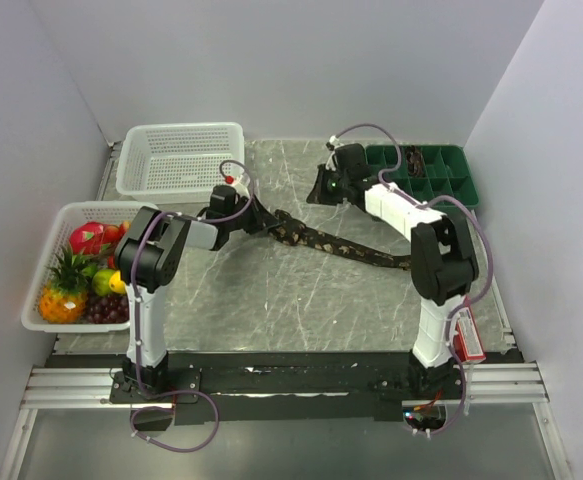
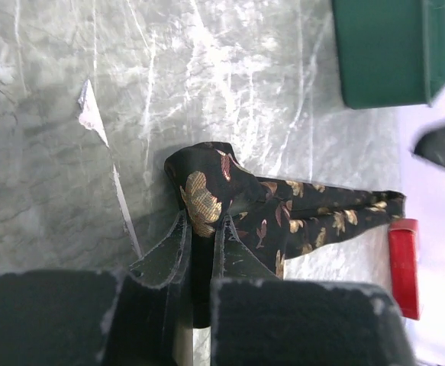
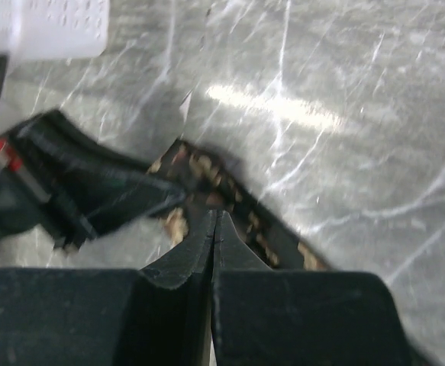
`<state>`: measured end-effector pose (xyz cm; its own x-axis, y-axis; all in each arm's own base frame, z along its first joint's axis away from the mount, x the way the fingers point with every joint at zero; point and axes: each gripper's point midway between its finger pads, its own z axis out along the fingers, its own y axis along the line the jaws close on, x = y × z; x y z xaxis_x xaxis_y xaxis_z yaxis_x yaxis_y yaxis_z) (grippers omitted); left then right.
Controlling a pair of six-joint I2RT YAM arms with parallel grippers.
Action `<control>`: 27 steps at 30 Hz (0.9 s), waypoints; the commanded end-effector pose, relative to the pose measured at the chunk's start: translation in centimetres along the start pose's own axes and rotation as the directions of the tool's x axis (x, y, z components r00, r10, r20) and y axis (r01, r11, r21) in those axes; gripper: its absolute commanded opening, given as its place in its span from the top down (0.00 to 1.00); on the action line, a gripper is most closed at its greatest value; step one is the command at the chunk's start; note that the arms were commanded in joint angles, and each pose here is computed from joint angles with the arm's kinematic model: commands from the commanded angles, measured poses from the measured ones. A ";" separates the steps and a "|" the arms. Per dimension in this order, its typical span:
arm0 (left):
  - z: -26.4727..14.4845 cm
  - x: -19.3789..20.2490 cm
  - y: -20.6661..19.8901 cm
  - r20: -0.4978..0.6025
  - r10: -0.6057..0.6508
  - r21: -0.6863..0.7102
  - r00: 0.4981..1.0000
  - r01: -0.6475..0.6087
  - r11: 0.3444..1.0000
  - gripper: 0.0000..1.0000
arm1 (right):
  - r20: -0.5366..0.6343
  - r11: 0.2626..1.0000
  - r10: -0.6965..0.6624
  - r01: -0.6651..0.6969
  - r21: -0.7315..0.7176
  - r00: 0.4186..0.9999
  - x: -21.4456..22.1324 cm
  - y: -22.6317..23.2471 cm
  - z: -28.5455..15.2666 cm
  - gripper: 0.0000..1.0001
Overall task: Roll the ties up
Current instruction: Roll the tie at the center of the board.
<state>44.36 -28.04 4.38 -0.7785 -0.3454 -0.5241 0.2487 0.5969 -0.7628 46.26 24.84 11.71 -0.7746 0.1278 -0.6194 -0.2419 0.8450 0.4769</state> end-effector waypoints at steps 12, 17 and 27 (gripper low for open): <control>-1.5 -3.8 -3.0 -0.005 0.257 -0.264 0.966 -0.250 0.932 0.99 | -0.154 0.993 -0.104 0.111 0.036 0.982 7.9 1.2 1.6 1.00; -1.8 -4.2 -5.0 0.003 0.320 -0.278 0.947 -0.307 0.910 0.99 | -0.171 0.991 -0.096 0.110 0.078 0.981 7.8 0.6 3.0 1.00; -1.3 -3.9 -8.9 0.009 0.373 -0.231 0.928 -0.361 0.904 0.99 | -0.173 0.992 -0.073 0.089 0.085 0.982 8.0 0.4 5.3 1.00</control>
<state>43.98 -29.43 8.92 -0.6977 -0.1046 -0.7087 0.3052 0.8516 -0.4262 41.19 27.90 2.68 -0.8683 -0.0535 -0.4931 -0.2573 0.8986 0.3555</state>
